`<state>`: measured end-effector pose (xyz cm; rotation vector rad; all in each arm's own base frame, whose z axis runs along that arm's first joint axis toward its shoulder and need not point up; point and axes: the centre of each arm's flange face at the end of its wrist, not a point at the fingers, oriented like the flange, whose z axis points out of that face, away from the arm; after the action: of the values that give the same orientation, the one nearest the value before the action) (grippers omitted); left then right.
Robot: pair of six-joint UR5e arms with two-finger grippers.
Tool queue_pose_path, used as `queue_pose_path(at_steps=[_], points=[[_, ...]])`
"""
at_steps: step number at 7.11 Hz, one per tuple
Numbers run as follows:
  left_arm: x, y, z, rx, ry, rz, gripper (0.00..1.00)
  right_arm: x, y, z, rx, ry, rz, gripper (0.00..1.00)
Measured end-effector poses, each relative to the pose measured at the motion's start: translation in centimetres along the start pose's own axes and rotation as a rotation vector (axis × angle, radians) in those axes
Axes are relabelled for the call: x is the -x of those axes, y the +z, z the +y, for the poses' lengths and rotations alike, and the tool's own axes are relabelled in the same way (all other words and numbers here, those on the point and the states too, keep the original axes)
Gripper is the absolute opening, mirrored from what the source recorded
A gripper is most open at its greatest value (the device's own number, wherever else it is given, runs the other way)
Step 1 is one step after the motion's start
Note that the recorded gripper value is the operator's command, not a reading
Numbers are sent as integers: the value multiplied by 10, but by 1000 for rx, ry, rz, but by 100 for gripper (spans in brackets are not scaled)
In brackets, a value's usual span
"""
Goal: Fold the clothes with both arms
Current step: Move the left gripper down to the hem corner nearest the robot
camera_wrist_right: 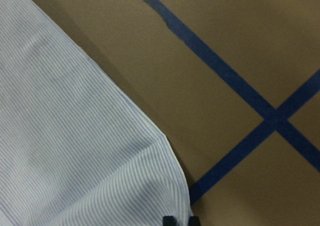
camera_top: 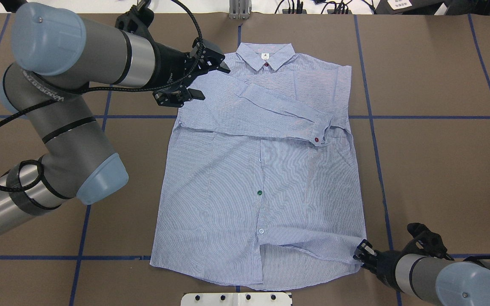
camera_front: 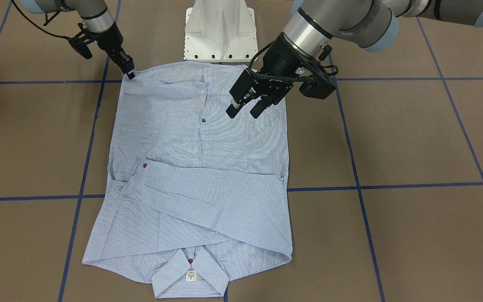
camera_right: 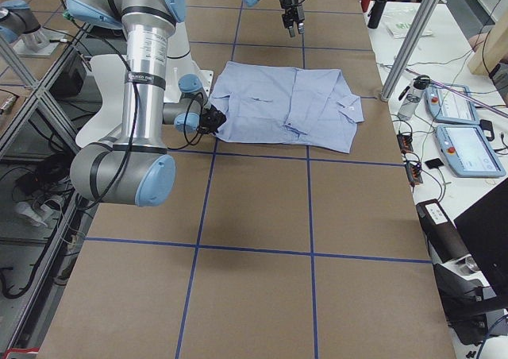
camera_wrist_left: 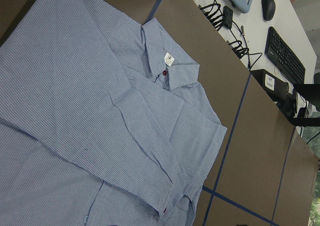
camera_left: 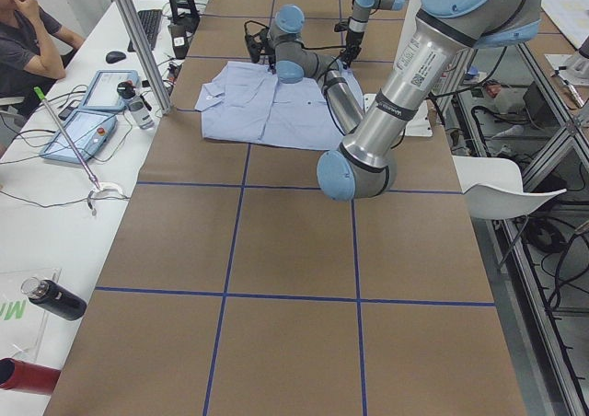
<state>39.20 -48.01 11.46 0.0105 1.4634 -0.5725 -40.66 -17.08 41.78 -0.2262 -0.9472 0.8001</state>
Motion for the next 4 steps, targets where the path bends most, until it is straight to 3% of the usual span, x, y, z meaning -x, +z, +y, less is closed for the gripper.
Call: queue_pose_path(at_steps=[2, 4], points=[[34, -14, 17, 23, -4, -32, 82, -10, -23, -9, 60, -8, -17, 0], [99, -32, 56, 30, -19, -149, 81, -35, -36, -28, 131, -33, -59, 0]])
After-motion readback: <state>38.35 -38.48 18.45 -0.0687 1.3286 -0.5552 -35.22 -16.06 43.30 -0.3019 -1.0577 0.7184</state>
